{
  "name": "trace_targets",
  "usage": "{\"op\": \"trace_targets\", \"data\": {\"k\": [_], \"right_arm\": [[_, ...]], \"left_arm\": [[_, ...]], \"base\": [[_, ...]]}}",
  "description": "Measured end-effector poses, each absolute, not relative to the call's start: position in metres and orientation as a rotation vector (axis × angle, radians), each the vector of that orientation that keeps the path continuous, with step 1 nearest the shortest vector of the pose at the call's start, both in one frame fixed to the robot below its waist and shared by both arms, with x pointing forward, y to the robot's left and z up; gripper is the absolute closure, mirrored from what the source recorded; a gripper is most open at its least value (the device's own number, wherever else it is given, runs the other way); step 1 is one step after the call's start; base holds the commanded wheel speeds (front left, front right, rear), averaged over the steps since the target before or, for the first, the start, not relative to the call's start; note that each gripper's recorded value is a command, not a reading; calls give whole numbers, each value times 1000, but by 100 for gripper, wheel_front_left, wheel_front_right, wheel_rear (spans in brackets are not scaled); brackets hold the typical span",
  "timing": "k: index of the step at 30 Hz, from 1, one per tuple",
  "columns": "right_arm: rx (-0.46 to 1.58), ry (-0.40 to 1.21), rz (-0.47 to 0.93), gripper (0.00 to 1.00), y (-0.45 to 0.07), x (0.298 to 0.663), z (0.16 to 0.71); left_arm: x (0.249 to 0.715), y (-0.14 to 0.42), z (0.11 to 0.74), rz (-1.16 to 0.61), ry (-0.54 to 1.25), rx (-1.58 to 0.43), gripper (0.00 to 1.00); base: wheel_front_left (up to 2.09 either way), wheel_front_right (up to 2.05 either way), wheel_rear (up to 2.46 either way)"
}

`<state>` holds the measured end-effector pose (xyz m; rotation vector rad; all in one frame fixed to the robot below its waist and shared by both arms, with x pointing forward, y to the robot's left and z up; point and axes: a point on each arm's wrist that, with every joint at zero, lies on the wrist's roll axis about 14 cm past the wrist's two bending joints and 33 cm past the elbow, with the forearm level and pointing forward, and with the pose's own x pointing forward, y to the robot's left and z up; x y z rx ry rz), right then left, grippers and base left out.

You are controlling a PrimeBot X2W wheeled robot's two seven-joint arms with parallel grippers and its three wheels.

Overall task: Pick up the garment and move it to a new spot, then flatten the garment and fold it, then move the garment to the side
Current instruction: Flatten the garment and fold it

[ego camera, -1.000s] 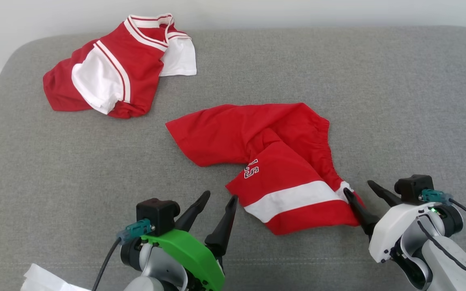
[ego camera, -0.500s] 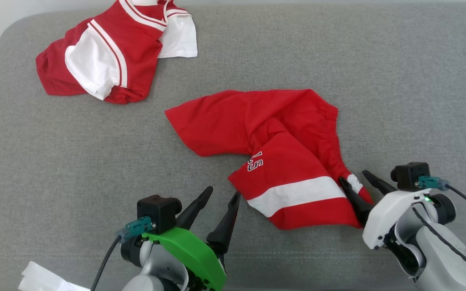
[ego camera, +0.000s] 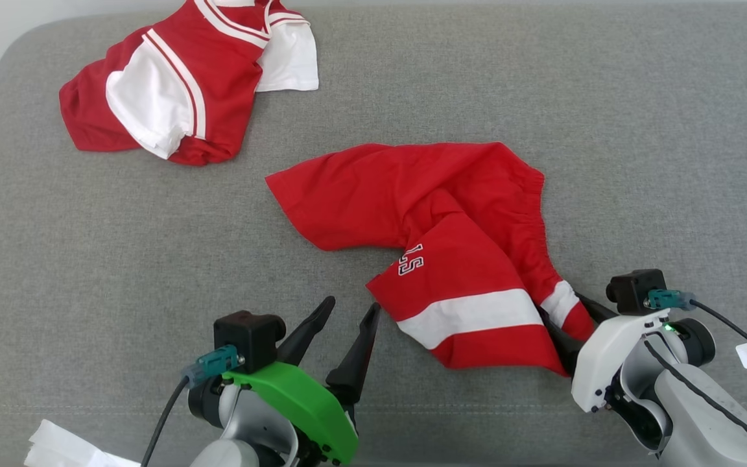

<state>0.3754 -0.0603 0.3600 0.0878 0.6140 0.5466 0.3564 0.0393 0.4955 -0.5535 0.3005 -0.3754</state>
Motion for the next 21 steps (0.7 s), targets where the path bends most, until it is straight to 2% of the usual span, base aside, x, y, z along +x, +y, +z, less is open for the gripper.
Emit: {"op": "trace_targets", "data": {"k": [5,6,7,8,15,21], "right_arm": [[86,613,530,0,-66,380,360],[85,612,523,51,-69,383,360],[84,613,523,81,-69,383,360],[85,613,523,100,-69,384,360],[105,572,517,100,-67,395,370],[63,455,493,100,-83,425,401]], "left_arm": [[357,39,496,-376,299,-554,0],[357,39,496,-376,301,-555,0],[357,39,496,-376,301,-555,0],[357,39,496,-376,301,-555,0],[358,45,493,-363,304,-536,0],[358,51,485,-344,311,-494,0]], "base": [[0,0,0],[0,0,0],[0,0,0],[0,0,0],[0,0,0],[0,0,0]]}}
